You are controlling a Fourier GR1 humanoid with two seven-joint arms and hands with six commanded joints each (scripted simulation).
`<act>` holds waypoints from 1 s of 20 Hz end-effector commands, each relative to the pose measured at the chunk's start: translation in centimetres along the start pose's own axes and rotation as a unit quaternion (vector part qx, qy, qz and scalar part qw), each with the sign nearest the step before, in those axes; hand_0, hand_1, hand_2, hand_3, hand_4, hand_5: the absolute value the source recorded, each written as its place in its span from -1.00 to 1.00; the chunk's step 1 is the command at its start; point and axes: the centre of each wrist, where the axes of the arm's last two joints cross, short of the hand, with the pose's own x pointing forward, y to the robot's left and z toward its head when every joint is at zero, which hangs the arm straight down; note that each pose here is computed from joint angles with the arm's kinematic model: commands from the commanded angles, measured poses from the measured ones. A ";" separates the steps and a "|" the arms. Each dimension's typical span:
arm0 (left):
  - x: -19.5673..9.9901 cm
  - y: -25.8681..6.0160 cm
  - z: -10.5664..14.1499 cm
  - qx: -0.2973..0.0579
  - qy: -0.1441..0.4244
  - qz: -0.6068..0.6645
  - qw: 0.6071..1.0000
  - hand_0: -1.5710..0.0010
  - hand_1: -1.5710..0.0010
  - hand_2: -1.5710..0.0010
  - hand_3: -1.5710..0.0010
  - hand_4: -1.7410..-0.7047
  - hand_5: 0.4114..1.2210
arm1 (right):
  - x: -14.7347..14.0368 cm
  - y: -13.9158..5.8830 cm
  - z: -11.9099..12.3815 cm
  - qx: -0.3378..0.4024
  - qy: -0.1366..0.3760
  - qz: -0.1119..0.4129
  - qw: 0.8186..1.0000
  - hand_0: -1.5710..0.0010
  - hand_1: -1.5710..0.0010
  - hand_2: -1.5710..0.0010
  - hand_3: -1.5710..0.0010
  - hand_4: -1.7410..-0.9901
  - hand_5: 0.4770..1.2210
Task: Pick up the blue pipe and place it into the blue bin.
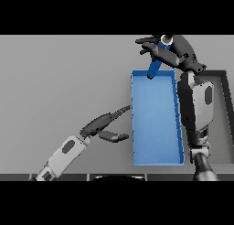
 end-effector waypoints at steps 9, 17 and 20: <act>-0.5 0.5 0.5 -0.004 0.001 -0.002 1.000 1.00 1.00 1.00 1.00 0.77 -0.86 | -9.9 -4.2 5.9 -0.137 0.176 -0.048 0.974 -1.00 -1.00 -1.00 -1.00 -0.36 1.00; -0.4 0.1 0.6 -0.006 0.002 -0.004 1.000 1.00 1.00 1.00 1.00 0.76 -0.85 | -16.6 -3.3 10.4 -0.187 0.331 -0.040 0.924 -1.00 -1.00 -1.00 -0.09 -0.71 1.00; -0.3 0.2 0.5 0.001 0.012 -0.008 1.000 1.00 1.00 1.00 1.00 0.76 -0.85 | -18.7 -2.5 11.1 -0.195 0.392 -0.040 0.898 -1.00 -1.00 -1.00 -0.29 -0.58 0.94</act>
